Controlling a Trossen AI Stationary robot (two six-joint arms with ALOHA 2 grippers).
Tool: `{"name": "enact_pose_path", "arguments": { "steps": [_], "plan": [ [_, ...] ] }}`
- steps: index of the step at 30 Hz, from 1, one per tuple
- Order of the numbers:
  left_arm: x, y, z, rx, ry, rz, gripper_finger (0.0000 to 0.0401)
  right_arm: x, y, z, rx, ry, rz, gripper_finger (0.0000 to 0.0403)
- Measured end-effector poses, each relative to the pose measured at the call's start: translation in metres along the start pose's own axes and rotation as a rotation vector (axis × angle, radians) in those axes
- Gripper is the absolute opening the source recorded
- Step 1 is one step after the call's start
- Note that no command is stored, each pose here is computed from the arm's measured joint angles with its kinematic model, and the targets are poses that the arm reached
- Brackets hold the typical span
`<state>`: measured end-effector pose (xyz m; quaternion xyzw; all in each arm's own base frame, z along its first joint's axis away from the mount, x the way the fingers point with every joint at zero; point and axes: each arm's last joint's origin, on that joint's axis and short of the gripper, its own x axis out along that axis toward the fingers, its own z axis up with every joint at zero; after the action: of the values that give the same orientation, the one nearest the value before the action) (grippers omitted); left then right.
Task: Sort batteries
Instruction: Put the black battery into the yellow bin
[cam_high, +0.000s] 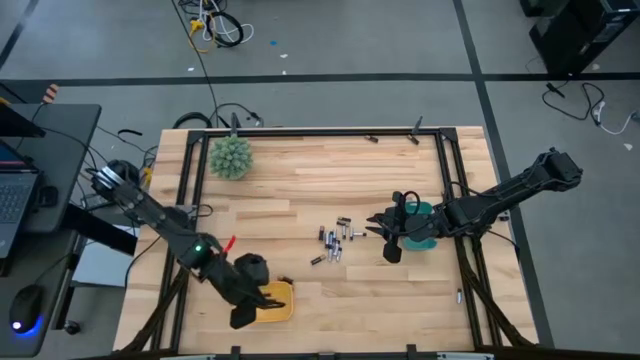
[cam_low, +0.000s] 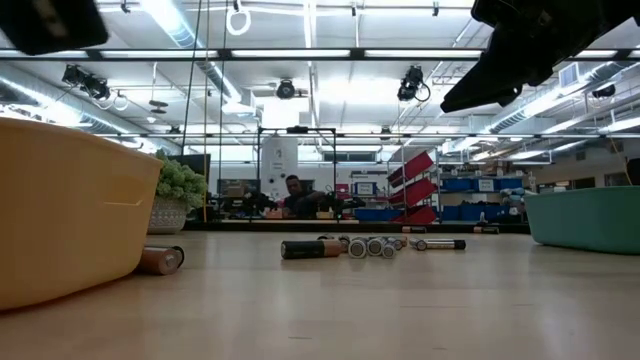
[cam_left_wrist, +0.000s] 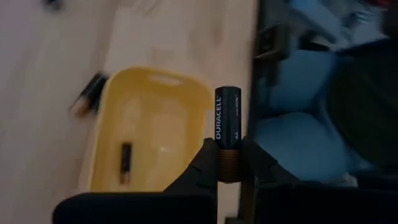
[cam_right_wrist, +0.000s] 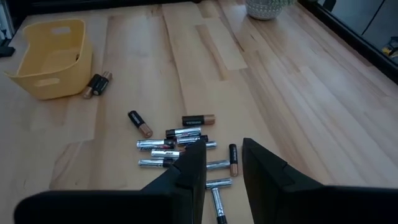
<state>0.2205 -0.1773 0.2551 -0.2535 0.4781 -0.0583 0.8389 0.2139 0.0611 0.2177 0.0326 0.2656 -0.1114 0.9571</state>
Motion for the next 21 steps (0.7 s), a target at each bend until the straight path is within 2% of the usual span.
{"name": "enact_pose_path", "arguments": {
  "steps": [4,13,21],
  "plan": [
    [0.009,-0.002,-0.014,-0.071,0.030,0.068,0.0017,0.000,0.000,0.000,-0.017,0.000,0.000,0.0090],
    [0.045,0.000,-0.034,-0.060,0.125,0.195,0.0018,0.000,0.000,0.000,-0.065,0.001,0.000,0.0090],
    [0.058,0.003,-0.040,-0.064,0.180,0.229,0.0023,0.000,0.000,0.000,-0.056,0.001,0.000,0.0090]
  ]
}}
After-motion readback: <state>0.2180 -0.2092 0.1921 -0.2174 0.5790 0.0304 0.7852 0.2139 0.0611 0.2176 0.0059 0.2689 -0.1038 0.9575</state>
